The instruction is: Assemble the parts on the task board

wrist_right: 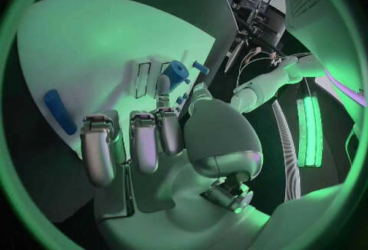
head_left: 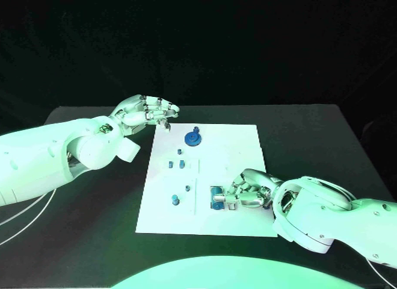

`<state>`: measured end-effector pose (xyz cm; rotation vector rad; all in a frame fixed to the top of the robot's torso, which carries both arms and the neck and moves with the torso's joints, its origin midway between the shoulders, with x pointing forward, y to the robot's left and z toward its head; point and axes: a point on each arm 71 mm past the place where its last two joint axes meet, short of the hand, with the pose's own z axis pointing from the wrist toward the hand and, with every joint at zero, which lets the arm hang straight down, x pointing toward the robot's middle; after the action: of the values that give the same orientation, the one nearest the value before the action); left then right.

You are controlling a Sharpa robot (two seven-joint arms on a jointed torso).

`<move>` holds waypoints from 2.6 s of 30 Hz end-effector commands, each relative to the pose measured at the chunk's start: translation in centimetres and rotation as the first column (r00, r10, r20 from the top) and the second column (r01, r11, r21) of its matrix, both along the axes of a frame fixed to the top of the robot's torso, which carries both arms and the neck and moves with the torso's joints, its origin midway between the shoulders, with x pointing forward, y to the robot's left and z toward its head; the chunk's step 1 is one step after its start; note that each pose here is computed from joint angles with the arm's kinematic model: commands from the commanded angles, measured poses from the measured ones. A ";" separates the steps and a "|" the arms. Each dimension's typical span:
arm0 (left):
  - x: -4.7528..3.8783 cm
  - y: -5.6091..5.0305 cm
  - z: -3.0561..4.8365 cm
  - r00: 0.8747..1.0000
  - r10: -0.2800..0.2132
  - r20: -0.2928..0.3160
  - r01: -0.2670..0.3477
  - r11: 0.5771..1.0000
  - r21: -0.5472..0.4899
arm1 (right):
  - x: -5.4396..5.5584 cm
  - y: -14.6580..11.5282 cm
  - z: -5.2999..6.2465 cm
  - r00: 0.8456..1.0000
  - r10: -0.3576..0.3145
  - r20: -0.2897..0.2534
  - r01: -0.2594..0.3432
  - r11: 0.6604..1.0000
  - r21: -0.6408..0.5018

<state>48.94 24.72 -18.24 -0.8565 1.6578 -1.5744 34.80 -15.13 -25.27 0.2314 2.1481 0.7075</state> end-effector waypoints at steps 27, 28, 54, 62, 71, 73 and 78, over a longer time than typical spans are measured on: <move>-0.07 0.0 0.07 1.000 -0.011 -0.003 0.011 1.000 -0.010 | 0.5 0.4 -1.2 0.999 0.044 -0.009 -0.044 0.997 -0.059; -0.07 0.0 0.07 1.000 -0.011 -0.003 0.011 1.000 -0.010 | 0.6 0.3 -1.2 0.999 0.037 -0.007 -0.038 0.997 -0.061; -0.06 0.1 0.02 1.000 -0.014 -0.006 0.014 1.000 -0.004 | 0.6 -0.3 -1.8 0.995 0.075 -0.069 -0.081 0.993 -0.087; -0.06 0.1 0.01 1.000 -0.013 -0.005 0.013 1.000 -0.004 | 0.7 -0.7 -1.5 0.997 0.062 -0.035 -0.065 0.995 -0.079; -0.07 0.1 0.01 1.000 -0.014 -0.006 0.014 1.000 -0.004 | 0.9 -0.6 -1.3 0.999 0.033 -0.009 -0.033 0.998 -0.059; -0.07 0.1 0.01 1.000 -0.015 -0.006 0.015 1.000 -0.004 | 0.9 -0.4 -1.3 1.000 0.028 -0.007 -0.028 0.998 -0.058; -0.07 0.1 0.01 1.000 -0.016 -0.006 0.016 1.000 -0.004 | 1.0 -0.2 -1.4 1.000 0.014 -0.002 -0.014 0.998 -0.065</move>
<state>48.93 25.03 -18.32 -0.8616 1.6655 -1.5651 35.75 -15.22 -26.67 0.1739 2.1907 0.6622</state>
